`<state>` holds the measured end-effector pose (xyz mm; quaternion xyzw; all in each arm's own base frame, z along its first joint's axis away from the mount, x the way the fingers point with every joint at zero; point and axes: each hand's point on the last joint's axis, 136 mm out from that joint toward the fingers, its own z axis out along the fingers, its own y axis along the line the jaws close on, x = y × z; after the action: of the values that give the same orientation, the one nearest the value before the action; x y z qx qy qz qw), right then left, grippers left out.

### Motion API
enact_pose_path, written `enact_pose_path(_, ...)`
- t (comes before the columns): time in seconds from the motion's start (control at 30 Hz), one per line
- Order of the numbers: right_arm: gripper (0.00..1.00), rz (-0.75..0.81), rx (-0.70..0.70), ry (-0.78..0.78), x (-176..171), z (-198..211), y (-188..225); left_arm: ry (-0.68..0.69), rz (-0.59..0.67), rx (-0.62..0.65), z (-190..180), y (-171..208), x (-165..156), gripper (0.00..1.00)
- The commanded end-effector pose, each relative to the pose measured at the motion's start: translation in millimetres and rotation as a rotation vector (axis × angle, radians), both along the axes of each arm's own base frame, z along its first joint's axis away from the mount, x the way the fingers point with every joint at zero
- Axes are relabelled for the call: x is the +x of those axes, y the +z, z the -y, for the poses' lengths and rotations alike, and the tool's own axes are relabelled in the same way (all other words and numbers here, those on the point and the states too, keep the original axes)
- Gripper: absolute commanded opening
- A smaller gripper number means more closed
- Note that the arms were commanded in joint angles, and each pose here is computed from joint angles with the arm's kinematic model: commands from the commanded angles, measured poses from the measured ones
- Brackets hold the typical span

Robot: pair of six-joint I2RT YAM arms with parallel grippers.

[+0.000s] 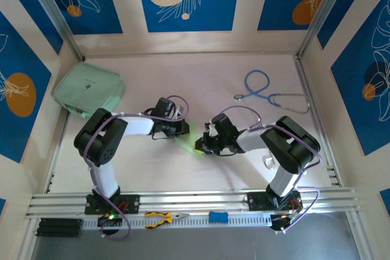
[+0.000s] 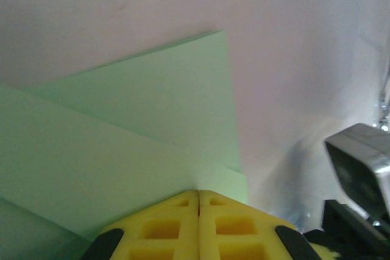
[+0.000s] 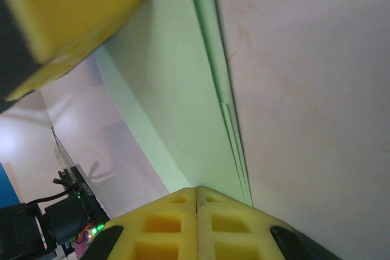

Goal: Fold a paper plane with a square sheet of paper (pick it up from the middle)
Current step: Fourth fold the wing at the center of the table.

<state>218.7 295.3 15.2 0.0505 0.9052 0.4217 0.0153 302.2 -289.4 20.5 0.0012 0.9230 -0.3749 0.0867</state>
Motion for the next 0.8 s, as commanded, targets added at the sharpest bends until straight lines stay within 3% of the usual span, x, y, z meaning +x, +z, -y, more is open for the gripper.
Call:
enact_pose_path(0.0,0.00,-0.085,-0.065,0.040,-18,13,-5,-0.015,-0.034,0.053,-9,-20,-13,0.09)
enact_pose_path(0.23,0.02,0.002,0.005,0.039,13,1,29,-0.023,-0.046,0.072,-15,-27,-20,0.08)
enact_pose_path(0.47,0.02,-0.036,0.036,0.066,20,-15,14,-0.029,-0.045,0.067,-13,-25,-19,0.09)
enact_pose_path(0.77,0.03,-0.116,-0.014,0.043,-16,12,-20,-0.026,-0.054,0.083,-16,-28,-20,0.08)
